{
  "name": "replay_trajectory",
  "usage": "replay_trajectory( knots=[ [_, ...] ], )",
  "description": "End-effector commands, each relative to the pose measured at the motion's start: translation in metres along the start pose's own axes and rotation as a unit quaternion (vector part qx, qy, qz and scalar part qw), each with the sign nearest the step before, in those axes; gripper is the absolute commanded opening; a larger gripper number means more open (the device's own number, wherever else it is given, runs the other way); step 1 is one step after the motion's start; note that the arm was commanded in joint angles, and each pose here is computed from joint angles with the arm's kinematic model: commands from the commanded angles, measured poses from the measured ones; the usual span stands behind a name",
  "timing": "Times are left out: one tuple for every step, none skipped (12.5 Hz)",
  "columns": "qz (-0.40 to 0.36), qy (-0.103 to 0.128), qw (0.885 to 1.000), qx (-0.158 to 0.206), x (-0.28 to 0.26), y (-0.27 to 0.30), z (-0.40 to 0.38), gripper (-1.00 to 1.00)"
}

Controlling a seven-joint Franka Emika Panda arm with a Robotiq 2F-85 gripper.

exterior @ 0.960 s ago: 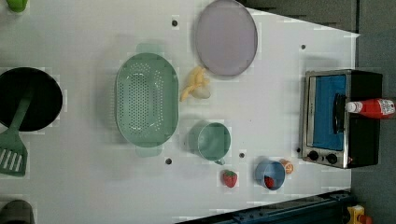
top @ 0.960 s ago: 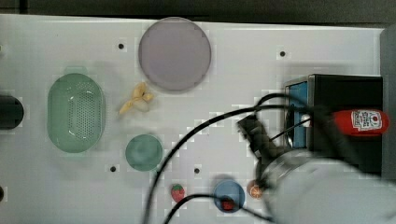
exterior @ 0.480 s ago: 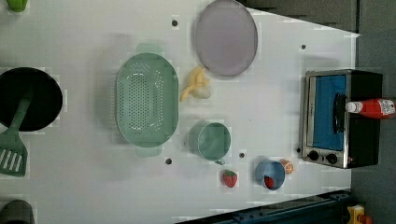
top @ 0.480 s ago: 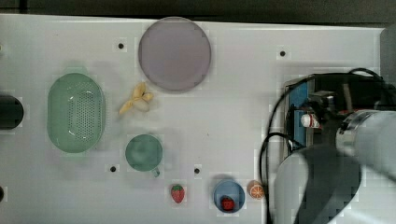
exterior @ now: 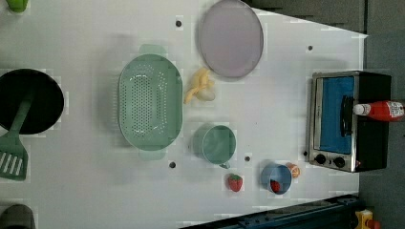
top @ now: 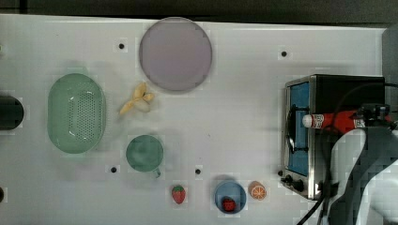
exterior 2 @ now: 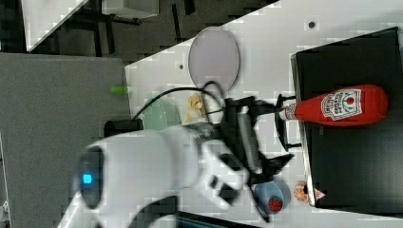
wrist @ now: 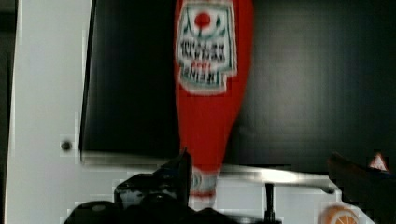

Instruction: Pick Ketchup from oven and place it on table.

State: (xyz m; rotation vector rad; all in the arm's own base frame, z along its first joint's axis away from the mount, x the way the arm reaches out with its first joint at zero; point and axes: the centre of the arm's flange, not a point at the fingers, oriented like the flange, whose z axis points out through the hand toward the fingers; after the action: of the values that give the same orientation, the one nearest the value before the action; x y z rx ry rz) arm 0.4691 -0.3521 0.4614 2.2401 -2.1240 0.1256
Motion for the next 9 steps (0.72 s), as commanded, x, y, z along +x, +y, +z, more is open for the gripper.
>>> replay_trajectory(
  knots=[
    [0.023, 0.032, 0.999, 0.003, 0.025, -0.006, -0.002, 1.00],
    [0.029, 0.040, 0.999, -0.002, 0.033, -0.006, 0.008, 1.00],
    [0.037, 0.040, 0.998, -0.005, 0.038, -0.007, 0.019, 1.00],
    [0.050, 0.031, 0.998, -0.004, 0.042, -0.006, 0.032, 1.00],
    [0.067, 0.014, 0.998, -0.001, 0.043, -0.006, 0.044, 1.00],
    [0.082, -0.001, 0.997, 0.000, 0.045, -0.006, 0.057, 1.00],
    [0.091, -0.007, 0.996, -0.003, 0.048, -0.004, 0.067, 1.00],
    [0.093, -0.003, 0.996, -0.003, 0.050, -0.005, 0.075, 1.00],
    [0.093, 0.004, 0.996, -0.001, 0.051, -0.007, 0.080, 1.00]
  ],
)
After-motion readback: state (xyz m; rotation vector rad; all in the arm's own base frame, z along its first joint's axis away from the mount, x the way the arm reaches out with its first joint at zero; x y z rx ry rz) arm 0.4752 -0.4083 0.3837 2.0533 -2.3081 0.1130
